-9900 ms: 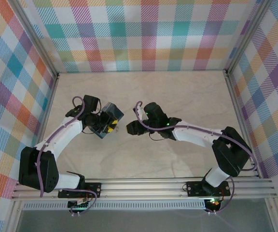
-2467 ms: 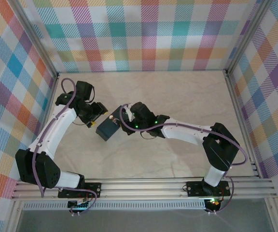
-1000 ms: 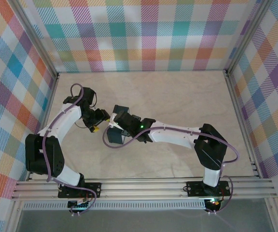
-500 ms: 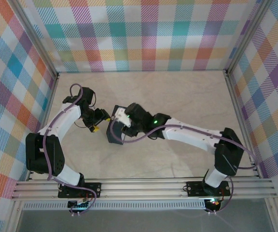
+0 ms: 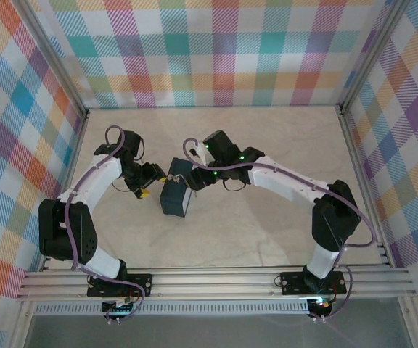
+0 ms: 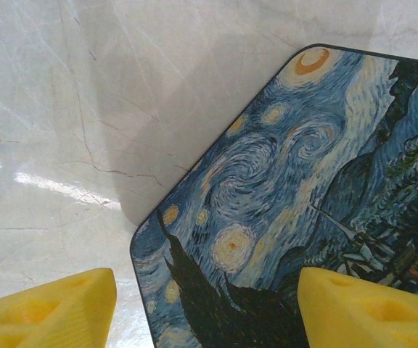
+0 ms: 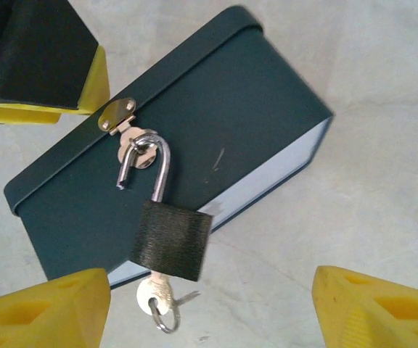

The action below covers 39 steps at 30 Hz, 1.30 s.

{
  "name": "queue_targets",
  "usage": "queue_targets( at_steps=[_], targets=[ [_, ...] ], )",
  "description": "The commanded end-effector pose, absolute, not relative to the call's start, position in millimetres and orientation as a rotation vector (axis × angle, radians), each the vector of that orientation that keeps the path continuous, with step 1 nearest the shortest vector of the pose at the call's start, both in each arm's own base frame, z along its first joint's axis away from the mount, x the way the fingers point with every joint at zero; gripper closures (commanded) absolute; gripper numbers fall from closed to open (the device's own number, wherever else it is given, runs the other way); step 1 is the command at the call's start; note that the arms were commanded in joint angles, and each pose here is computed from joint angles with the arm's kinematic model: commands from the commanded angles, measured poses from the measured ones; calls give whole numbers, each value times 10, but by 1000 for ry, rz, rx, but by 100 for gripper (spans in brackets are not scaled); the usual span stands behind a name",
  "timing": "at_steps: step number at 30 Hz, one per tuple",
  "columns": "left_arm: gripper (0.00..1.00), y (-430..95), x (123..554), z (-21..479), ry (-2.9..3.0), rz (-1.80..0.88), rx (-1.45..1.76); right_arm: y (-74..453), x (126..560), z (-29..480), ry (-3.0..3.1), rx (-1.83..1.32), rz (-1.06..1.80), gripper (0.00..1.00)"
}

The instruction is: Unlock a padlock with a key

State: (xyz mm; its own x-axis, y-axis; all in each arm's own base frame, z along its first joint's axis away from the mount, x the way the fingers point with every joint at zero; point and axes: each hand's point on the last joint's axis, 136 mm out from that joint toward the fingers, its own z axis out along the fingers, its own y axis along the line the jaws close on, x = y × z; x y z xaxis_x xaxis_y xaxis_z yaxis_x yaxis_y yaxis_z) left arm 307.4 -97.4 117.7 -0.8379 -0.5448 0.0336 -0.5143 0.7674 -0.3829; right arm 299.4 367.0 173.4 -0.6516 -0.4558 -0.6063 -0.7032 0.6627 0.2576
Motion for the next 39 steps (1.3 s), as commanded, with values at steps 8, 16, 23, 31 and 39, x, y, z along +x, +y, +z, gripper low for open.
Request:
queue_targets(
  at_steps=[8, 16, 23, 31, 39],
  targets=[
    [33, -950, 3075, 1220, 2867, -611, -899, 3824, 2926, 1706, 2438, -875, 743, 29],
    [33, -936, 3057, 1210, 2867, -603, -906, 3927, 2907, 1654, 2438, -902, 739, 29],
    [33, -943, 3057, 1193, 2870, -607, -907, 3945, 2938, 1593, 2455, -914, 678, 36],
    [33, -949, 3034, 1204, 2864, -618, -908, 3950, 2961, 1497, 2497, -924, 620, 46],
    [33, -957, 3032, 1229, 2854, -633, -915, 3980, 3006, 1508, 2513, -870, 618, 68]
  ],
)
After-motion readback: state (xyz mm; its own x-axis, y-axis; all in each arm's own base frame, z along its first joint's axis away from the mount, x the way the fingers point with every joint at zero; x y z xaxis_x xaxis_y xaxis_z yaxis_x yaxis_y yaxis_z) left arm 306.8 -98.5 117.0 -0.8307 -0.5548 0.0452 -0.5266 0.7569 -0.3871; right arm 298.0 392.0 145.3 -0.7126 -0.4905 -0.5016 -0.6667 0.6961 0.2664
